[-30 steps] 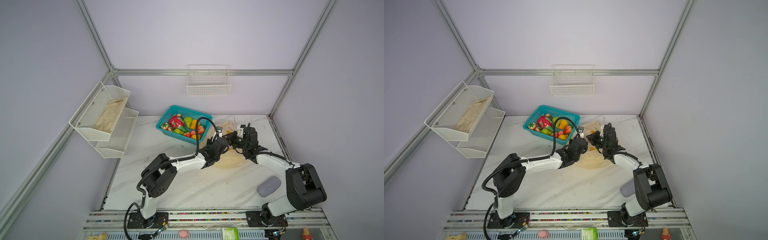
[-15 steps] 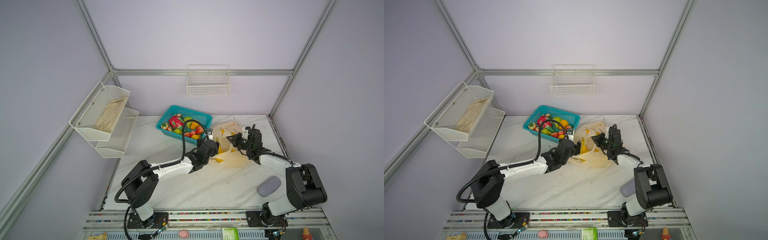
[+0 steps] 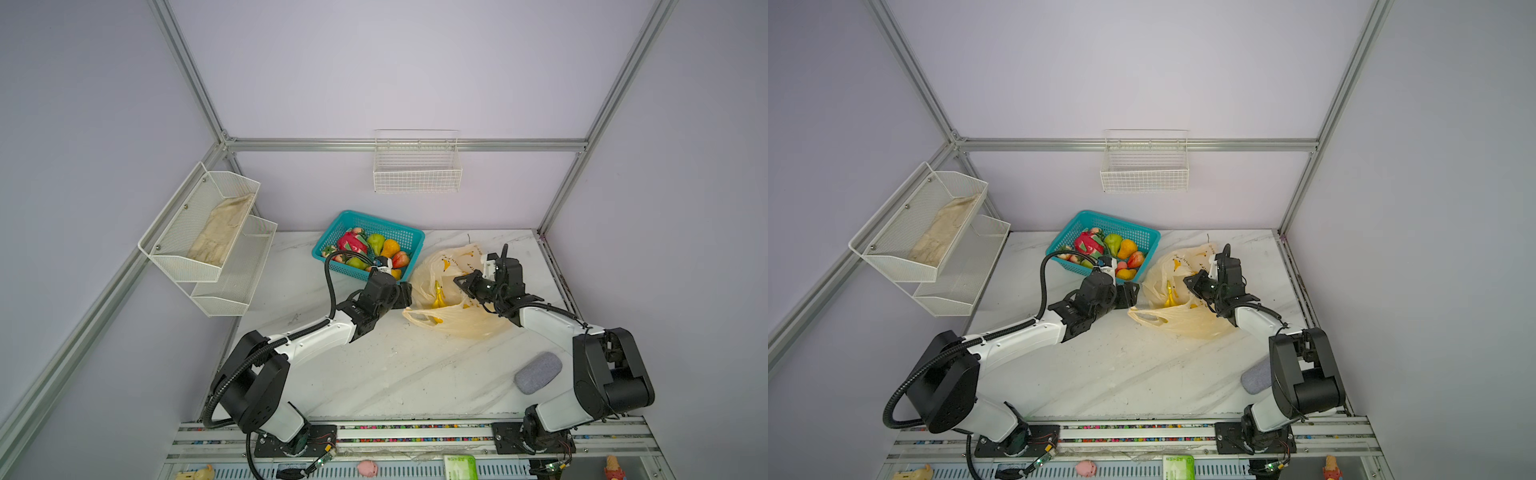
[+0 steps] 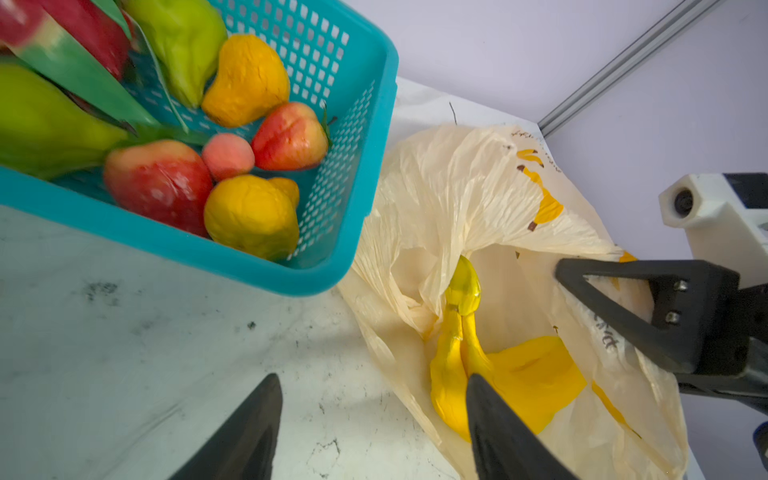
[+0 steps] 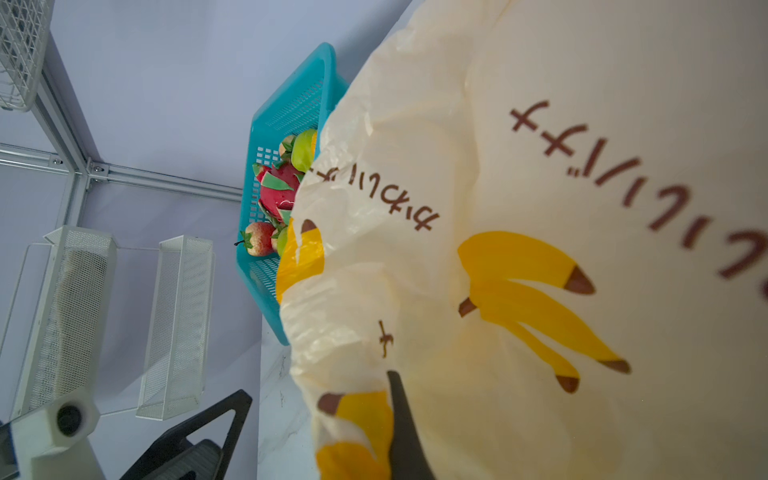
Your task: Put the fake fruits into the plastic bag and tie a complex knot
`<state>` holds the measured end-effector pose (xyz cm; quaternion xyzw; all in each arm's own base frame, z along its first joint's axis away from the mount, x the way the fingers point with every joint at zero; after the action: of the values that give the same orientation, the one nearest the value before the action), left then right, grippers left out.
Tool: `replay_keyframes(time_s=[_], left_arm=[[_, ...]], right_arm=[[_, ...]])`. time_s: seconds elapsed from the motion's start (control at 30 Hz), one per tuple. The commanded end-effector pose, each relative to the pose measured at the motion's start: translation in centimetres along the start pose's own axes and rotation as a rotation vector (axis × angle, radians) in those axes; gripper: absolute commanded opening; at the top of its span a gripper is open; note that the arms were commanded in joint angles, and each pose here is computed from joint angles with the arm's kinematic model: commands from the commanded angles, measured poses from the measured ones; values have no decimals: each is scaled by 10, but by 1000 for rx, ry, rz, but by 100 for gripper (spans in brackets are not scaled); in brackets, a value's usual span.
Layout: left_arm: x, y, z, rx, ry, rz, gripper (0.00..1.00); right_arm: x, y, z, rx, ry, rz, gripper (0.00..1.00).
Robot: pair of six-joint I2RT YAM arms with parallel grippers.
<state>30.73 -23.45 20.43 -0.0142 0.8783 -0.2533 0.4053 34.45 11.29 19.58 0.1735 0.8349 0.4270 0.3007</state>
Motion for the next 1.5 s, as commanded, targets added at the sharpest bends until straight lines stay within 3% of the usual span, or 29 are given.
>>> replay_keyframes(time_s=[0.0,0.4,0.8,0.9,1.27,1.47], left_arm=[[5,-2,16,69,80,-113,67],[25,-6,67,142,170,-223,69],[40,-20,89,202,177,-263,71],[43,-26,91,219,177,-264,64],[52,-37,99,257,175,-260,23],[37,-49,81,336,135,-205,0]], right_arm=[[-8,14,-8,-18,-5,-77,0],[-10,16,-5,-25,15,-112,0],[-7,13,-3,-26,36,-116,0],[-7,12,-2,-26,39,-115,0],[-10,17,-5,-21,25,-136,0],[-19,20,-11,92,0,-251,0]])
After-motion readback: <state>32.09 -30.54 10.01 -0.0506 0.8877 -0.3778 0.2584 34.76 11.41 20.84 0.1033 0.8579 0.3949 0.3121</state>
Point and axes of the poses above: each gripper's point midway between its finger pads, its own z axis out along the fingers, its own y axis along the line the jaws close on, x = y × z, the point moved 9 cm from there along -z, back along the fingers, and after that the axes turned 2 degrees about z, right-handed, at the moved point
